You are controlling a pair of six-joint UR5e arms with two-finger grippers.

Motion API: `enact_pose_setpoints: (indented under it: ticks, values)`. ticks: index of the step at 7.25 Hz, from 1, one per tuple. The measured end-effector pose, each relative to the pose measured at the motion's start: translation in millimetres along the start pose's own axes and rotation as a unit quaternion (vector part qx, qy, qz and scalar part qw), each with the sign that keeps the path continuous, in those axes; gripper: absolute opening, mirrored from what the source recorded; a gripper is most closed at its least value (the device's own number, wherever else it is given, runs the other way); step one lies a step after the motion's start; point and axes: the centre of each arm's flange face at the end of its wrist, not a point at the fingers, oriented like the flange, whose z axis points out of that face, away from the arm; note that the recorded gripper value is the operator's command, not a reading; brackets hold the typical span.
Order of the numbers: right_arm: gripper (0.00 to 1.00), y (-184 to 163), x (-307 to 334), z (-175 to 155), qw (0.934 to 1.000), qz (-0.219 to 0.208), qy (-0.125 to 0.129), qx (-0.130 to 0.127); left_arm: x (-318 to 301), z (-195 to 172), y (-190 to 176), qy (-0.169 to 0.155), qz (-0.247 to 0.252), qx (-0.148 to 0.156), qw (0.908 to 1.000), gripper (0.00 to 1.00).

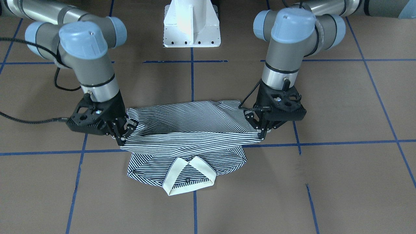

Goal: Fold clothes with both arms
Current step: 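Lay the hem over the collar and open both grippers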

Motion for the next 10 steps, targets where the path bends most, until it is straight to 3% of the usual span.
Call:
enact_pose_setpoints:
  ticks: [2,4,5,6,9,10]
  values:
    - [0.0,-26,-2,61,0.9999,0.003,0.001,0.012,-8,58,-11,-0.013,0.003,0.007,0.9999,0.0]
    - [0.0,-26,1,83,0.9999,0.002,0.005,0.011,-12,105,-4,-0.015,0.011,0.002,0.9998,0.0]
    - [0.43,-22,4,89,0.9999,0.001,0.009,0.008,-8,115,7,-0.011,0.016,-0.003,0.9998,0.61]
    - [0.99,-16,8,95,0.9999,0.0,0.013,0.007,-4,119,14,-0.008,0.02,-0.005,0.9998,1.0]
    - [1.0,-4,6,97,0.9991,-0.025,0.018,0.03,-18,85,35,0.03,0.056,0.007,0.998,1.0]
    - [1.0,-18,18,87,0.9981,-0.056,0.011,0.021,-31,64,48,0.047,0.085,0.009,0.9953,1.0]
